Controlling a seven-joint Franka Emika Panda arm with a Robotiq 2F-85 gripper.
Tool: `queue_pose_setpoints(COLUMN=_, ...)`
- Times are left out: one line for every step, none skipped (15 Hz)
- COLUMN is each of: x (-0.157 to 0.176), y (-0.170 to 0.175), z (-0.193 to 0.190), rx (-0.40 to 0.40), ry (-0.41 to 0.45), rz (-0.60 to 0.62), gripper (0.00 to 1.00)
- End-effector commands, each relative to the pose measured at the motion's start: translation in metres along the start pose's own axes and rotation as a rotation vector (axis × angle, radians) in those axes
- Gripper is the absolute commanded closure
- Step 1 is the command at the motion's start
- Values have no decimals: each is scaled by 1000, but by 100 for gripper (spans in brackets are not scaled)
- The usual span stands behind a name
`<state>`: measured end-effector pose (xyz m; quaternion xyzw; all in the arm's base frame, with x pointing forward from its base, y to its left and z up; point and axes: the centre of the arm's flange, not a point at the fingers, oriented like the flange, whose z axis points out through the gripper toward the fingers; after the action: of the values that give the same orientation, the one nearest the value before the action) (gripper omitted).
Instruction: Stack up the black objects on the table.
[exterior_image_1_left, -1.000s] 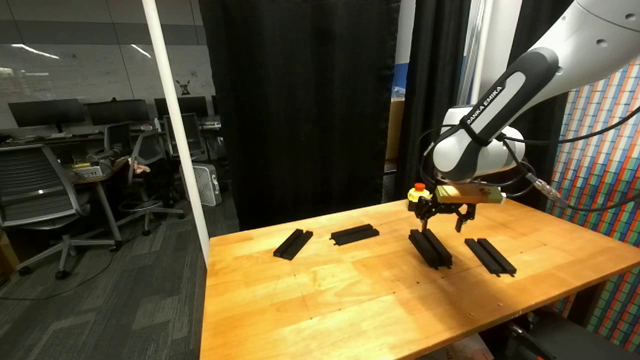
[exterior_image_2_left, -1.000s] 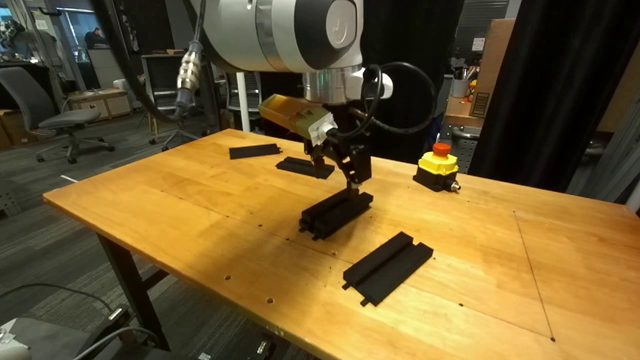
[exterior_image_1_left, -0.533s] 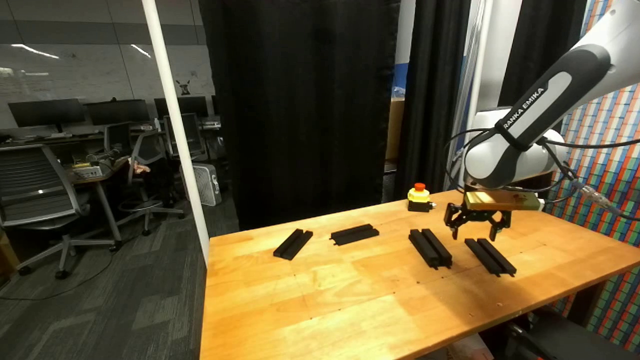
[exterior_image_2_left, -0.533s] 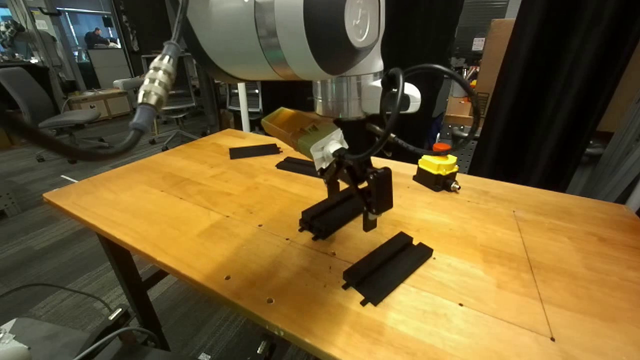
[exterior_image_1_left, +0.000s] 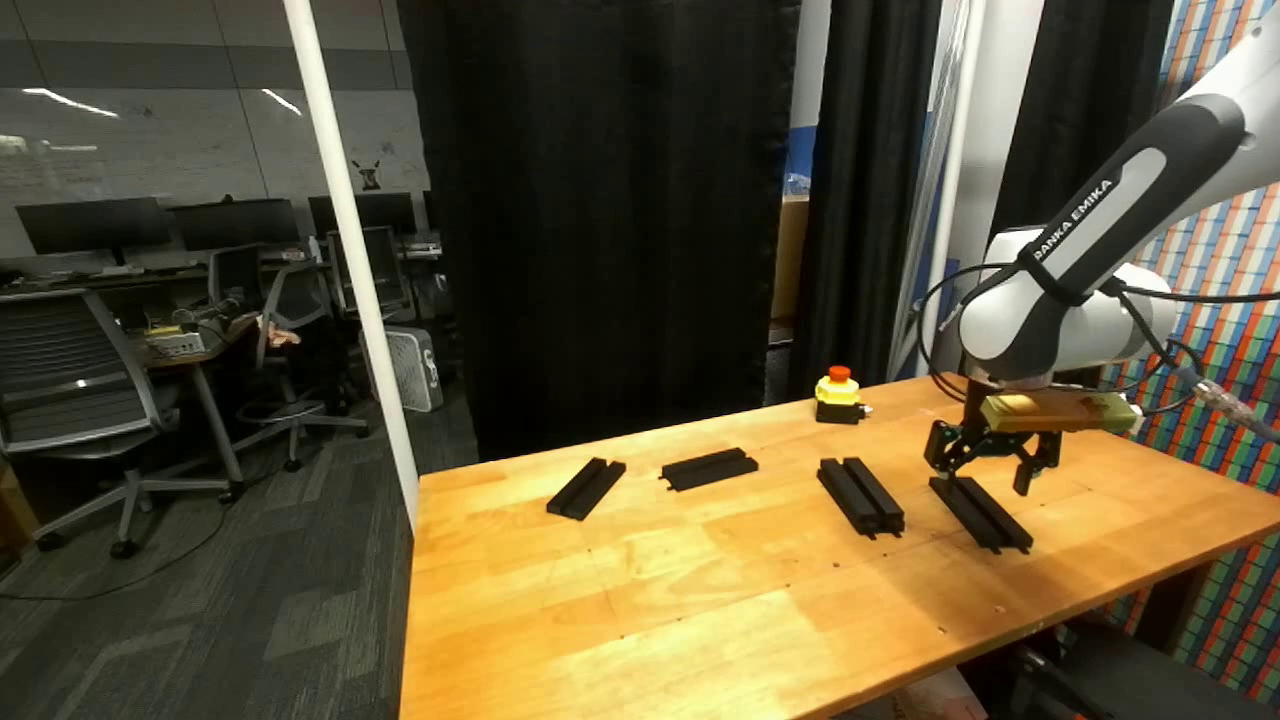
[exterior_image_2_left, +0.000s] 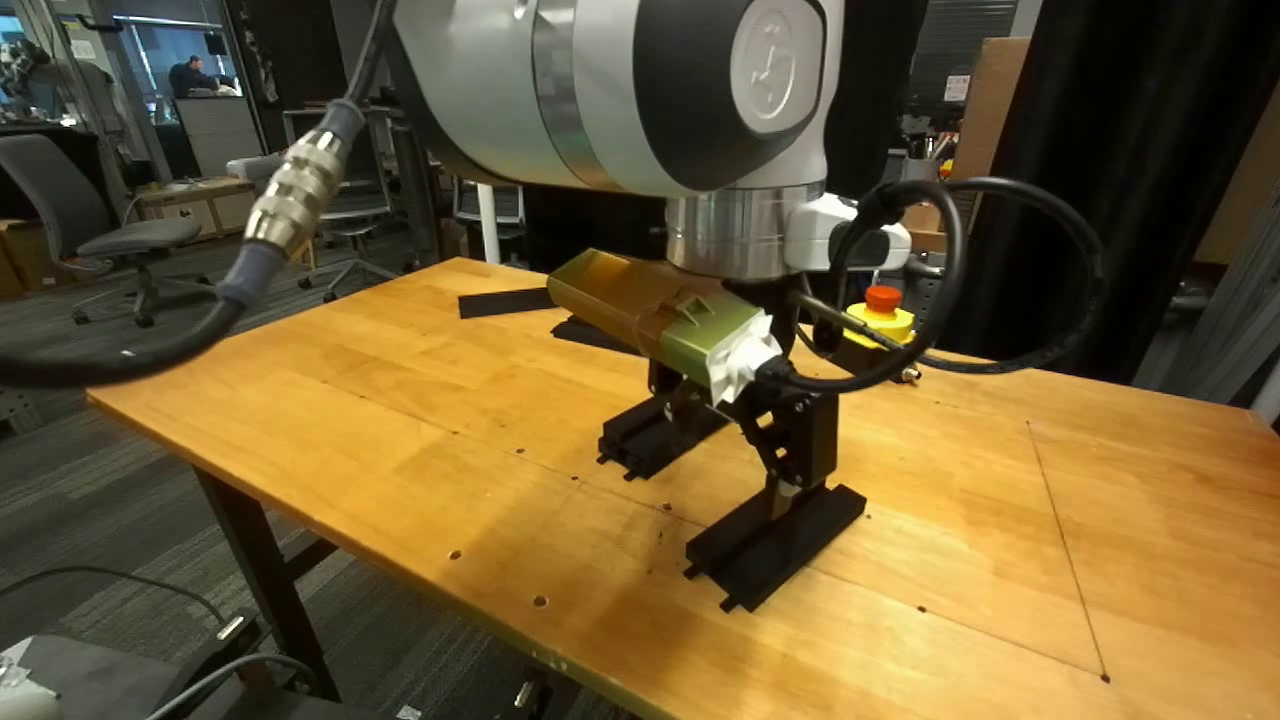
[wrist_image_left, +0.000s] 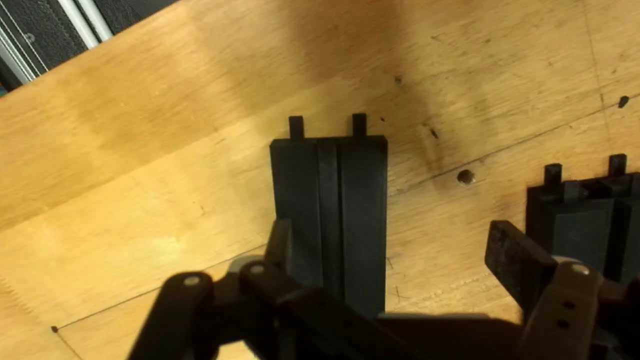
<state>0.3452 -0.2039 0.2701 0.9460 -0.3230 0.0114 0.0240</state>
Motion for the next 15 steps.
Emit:
queue_pose_setpoints(x=10, y=13, z=10, rx=25, ry=-16, rz=-19, gripper=0)
queue_pose_setpoints(x=11, y=14, z=15, rx=26, ry=-24, rz=-16, gripper=0)
queue_pose_setpoints(x=12, y=14, z=19, rx=29, ry=-34, rz=-15, gripper=0)
queue_pose_setpoints(x=12, y=13, z=24, rx=32, ry=-42, rz=-15, gripper=0)
queue_pose_setpoints(x=12, y=12, z=30, rx=33, ry=-48, rz=-15, gripper=0)
queue_pose_setpoints(x=12, y=12, z=35, rx=29, ry=-57, rz=-11, gripper=0)
queue_pose_setpoints(x=12, y=11, z=40, rx=27, ry=-66, rz=-6, gripper=0)
queue_pose_setpoints(x=13, y=11, z=44, rx=23, ry=-75, rz=-5, gripper=0)
queue_pose_setpoints(x=14, y=12, z=46, rx=20, ry=-80, rz=-3, gripper=0)
queue_pose_setpoints(x=15, y=12, z=49, rx=15, ry=-86, rz=-2, gripper=0)
queue_pose_setpoints(x=17, y=12, z=51, rx=12, ry=-90, rz=-3, gripper=0)
queue_pose_setpoints(x=18, y=12, z=53, rx=10, ry=-92, rz=-4, gripper=0)
queue_pose_setpoints(x=20, y=12, z=56, rx=8, ry=-94, rz=-4, gripper=0)
queue_pose_setpoints(x=22, y=12, z=58, rx=7, ry=-97, rz=-5, gripper=0)
queue_pose_setpoints(x=23, y=12, z=59, rx=6, ry=-98, rz=-4, gripper=0)
